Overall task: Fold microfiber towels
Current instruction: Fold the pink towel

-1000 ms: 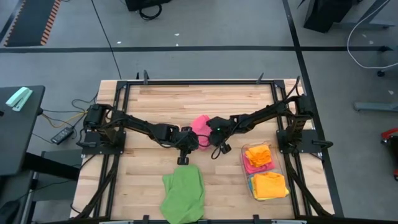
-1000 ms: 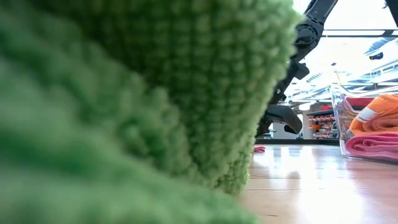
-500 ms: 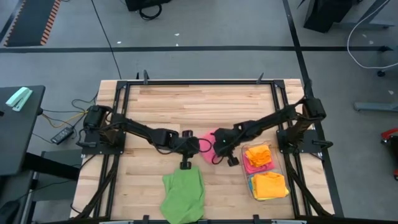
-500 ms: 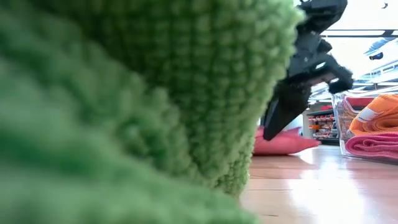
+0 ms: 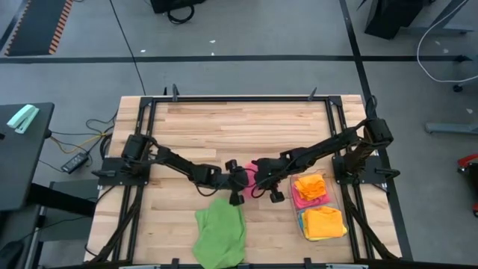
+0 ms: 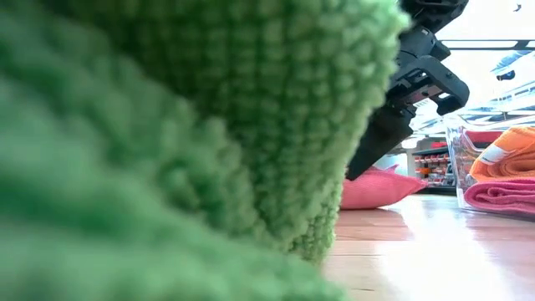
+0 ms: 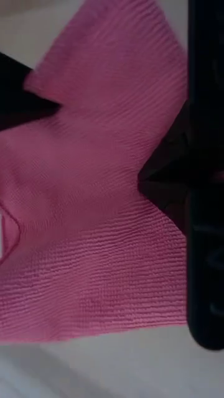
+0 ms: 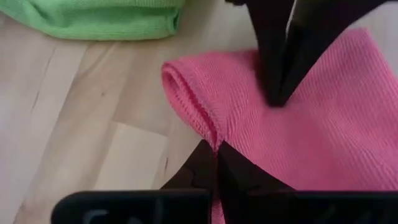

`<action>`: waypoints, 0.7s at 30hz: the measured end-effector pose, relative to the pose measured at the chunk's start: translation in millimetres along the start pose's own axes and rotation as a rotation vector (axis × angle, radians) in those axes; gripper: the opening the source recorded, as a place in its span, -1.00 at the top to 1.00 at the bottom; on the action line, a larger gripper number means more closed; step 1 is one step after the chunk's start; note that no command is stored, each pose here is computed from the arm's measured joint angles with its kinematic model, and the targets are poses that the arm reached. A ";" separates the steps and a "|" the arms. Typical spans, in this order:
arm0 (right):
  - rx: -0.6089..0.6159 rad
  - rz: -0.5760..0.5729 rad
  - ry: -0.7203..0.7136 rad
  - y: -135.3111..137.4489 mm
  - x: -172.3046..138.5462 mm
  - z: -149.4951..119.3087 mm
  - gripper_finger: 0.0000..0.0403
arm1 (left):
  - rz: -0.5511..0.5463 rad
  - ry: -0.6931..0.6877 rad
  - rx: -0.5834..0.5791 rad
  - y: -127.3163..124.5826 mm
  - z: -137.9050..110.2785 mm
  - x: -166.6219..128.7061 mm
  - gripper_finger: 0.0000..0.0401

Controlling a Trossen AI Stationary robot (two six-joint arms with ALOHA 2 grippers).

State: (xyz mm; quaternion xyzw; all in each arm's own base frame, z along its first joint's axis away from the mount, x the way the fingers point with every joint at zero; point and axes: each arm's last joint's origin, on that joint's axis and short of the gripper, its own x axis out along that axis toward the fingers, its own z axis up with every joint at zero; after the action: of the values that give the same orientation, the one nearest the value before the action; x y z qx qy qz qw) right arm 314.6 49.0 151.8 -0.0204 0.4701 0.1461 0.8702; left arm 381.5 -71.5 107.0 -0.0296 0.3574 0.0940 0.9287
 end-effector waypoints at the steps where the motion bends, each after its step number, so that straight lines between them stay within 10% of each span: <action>1: 0.004 0.001 -0.002 0.1 0.0 0.2 0.94 | -0.025 0.000 -0.003 -1.0 -0.5 1.7 0.92; 21: -0.149 0.034 -0.079 -32.9 -18.6 20.1 0.94 | 0.068 -0.035 0.269 -20.4 -7.3 -4.3 0.96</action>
State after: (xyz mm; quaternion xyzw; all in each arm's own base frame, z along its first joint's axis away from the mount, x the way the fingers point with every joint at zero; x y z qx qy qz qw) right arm 330.3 16.6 175.0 -0.0712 0.4237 0.1962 0.8814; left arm 377.6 -93.1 104.3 0.1091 0.3512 0.0770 0.9267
